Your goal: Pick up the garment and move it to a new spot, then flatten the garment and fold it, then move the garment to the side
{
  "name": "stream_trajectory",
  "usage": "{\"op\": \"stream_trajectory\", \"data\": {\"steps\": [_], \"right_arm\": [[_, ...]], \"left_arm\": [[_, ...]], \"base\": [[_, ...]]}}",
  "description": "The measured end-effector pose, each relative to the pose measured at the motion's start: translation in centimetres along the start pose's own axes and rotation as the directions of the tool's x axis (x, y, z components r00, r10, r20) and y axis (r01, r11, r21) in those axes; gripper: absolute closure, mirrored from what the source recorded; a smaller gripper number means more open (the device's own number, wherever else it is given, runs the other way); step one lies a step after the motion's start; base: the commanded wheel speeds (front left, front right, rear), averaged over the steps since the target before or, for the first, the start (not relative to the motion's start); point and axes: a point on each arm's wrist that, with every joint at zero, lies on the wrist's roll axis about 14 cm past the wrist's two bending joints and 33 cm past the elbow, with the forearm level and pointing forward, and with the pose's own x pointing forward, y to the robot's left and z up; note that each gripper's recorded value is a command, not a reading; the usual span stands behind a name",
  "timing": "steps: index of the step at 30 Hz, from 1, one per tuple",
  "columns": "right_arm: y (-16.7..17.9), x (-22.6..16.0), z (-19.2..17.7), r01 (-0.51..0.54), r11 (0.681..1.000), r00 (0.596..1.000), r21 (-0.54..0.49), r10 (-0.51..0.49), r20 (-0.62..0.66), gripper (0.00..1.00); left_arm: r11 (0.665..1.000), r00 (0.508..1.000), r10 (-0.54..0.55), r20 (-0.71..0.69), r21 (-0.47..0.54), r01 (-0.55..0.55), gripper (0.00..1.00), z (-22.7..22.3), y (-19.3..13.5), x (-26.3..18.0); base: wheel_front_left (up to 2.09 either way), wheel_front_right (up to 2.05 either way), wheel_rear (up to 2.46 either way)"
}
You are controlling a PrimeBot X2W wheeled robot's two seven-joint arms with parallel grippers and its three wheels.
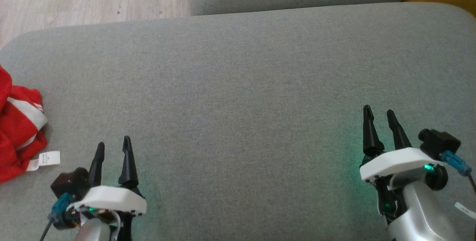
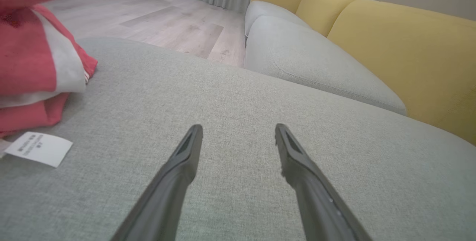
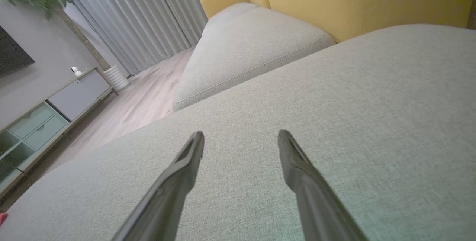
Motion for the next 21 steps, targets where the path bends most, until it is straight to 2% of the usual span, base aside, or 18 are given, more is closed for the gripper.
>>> {"op": "stream_trajectory", "data": {"steps": [12, 21], "right_arm": [[0.6, 0.5, 2.5, -0.018, 0.993, 0.996, -0.119, 0.028, 0.085, 0.0], [1.1, 0.6, 2.5, -0.037, 0.974, 0.994, -0.223, 0.059, 0.093, 0.0]], "left_arm": [[0.99, 0.999, -0.006, 0.044, 0.142, 0.0, 0.0, 1.0, 0.0, 0.2], [0.969, 0.997, -0.006, 0.076, 0.246, -0.013, 0.0, 1.8, 0.4, 0.2]], "base": [[0.0, 0.0, 0.0], [0.0, 0.0, 0.0]]}}
